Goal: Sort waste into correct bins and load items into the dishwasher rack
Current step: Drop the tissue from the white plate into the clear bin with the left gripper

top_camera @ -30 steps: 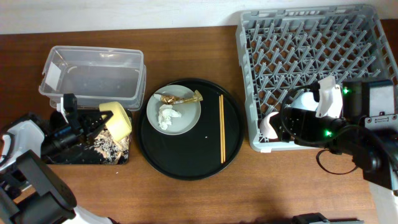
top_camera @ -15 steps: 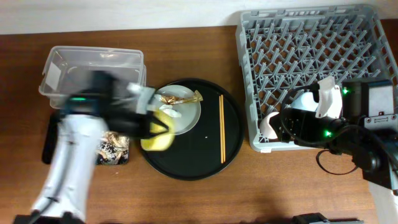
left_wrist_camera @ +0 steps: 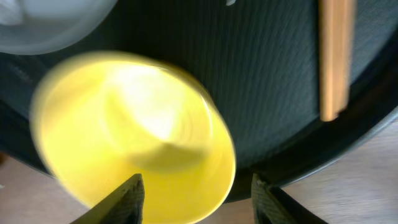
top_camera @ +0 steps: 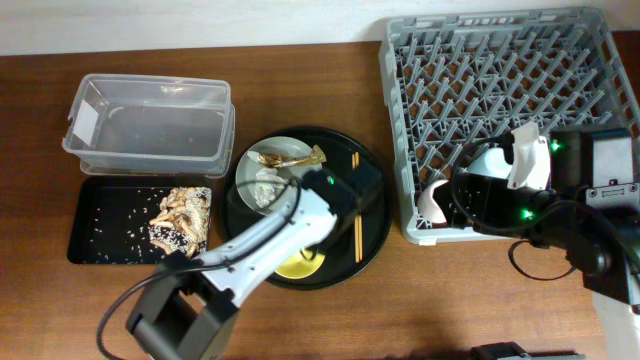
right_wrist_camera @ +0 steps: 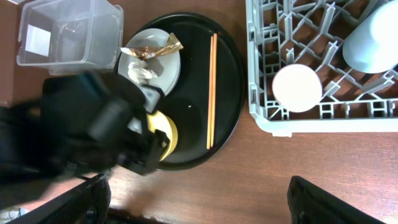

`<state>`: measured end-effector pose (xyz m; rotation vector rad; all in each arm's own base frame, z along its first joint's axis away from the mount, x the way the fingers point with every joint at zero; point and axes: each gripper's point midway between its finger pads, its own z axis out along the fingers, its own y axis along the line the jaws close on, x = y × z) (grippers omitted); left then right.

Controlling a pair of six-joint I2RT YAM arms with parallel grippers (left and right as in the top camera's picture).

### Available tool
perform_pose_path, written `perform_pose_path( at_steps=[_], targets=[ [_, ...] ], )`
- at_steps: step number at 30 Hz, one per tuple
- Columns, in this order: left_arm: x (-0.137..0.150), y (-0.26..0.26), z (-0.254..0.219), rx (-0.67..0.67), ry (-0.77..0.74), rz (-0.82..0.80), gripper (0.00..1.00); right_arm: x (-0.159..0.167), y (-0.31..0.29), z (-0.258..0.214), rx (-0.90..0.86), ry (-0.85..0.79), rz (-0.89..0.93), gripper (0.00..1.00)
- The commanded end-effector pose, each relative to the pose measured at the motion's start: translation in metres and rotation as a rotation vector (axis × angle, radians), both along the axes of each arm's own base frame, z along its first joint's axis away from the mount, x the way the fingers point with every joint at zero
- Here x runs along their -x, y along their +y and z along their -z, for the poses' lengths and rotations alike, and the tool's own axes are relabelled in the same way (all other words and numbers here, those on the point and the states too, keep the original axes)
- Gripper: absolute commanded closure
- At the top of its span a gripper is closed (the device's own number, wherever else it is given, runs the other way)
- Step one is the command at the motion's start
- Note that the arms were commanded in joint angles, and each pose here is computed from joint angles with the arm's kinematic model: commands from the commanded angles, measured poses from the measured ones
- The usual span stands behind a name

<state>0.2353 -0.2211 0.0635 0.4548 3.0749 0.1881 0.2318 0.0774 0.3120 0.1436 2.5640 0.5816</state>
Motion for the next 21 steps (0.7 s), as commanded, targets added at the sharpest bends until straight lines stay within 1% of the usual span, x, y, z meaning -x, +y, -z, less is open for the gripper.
perform_pose_path(
  at_steps=[1, 2, 3, 4, 5, 6, 7, 8, 9, 10, 12, 14, 15, 17, 18, 20, 21],
  targets=[
    [-0.050, -0.004, -0.067, 0.101, -0.153, -0.004, 0.41, 0.000, -0.001, -0.002, 0.015, -0.014, -0.006, 0.09],
    [-0.064, 0.001, -0.072, 0.085, -0.210, -0.007, 0.35, 0.000, -0.001, -0.002, 0.015, -0.013, -0.006, 0.09],
    [-0.078, 0.008, -0.074, 0.052, -0.273, -0.011, 0.34, 0.000, -0.001, -0.001, 0.015, -0.012, -0.006, 0.09],
    [-0.107, 0.024, -0.074, 0.004, -0.359, -0.049, 0.34, 0.001, -0.001, -0.001, 0.015, -0.011, -0.006, 0.09],
    [-0.124, 0.030, -0.065, 0.007, -0.362, -0.045, 0.34, 0.001, -0.001, -0.001, 0.015, -0.011, -0.006, 0.08],
    [-0.143, 0.047, -0.047, -0.011, -0.353, -0.091, 0.34, 0.001, -0.001, -0.001, 0.015, -0.011, -0.006, 0.08],
    [-0.154, 0.062, -0.026, -0.017, -0.310, -0.140, 0.35, 0.001, -0.001, -0.001, 0.015, -0.011, -0.006, 0.08],
    [-0.157, 0.068, -0.016, -0.014, -0.286, -0.157, 0.35, 0.001, -0.001, -0.001, 0.015, -0.010, -0.007, 0.09],
    [-0.161, 0.082, 0.012, -0.017, -0.215, -0.184, 0.37, 0.001, -0.001, -0.001, 0.015, -0.010, -0.006, 0.08],
    [-0.161, 0.090, 0.026, -0.033, -0.184, -0.202, 0.40, 0.000, -0.001, -0.001, 0.015, -0.011, -0.006, 0.08],
    [-0.157, 0.091, 0.053, -0.022, -0.110, -0.215, 0.52, 0.000, -0.001, -0.001, 0.015, -0.011, -0.006, 0.08],
    [-0.153, 0.088, 0.058, -0.006, -0.083, -0.215, 0.84, 0.001, -0.001, -0.001, 0.015, -0.010, -0.006, 0.08],
    [-0.150, 0.085, 0.052, 0.011, -0.075, -0.214, 1.00, 0.001, -0.001, -0.001, 0.015, -0.010, -0.006, 0.08],
    [-0.151, 0.084, 0.023, 0.026, -0.090, -0.215, 1.00, 0.001, -0.001, -0.001, 0.015, -0.010, -0.006, 0.08],
    [-0.156, 0.087, -0.005, 0.017, -0.135, -0.217, 1.00, 0.001, -0.001, -0.001, 0.015, -0.010, -0.006, 0.08],
    [-0.174, 0.110, -0.065, -0.036, -0.288, -0.248, 1.00, 0.000, -0.001, -0.001, 0.015, -0.011, -0.006, 0.09],
    [-0.189, 0.136, -0.097, -0.081, -0.403, -0.299, 1.00, 0.000, -0.001, -0.001, 0.015, -0.011, -0.006, 0.08]
  ],
)
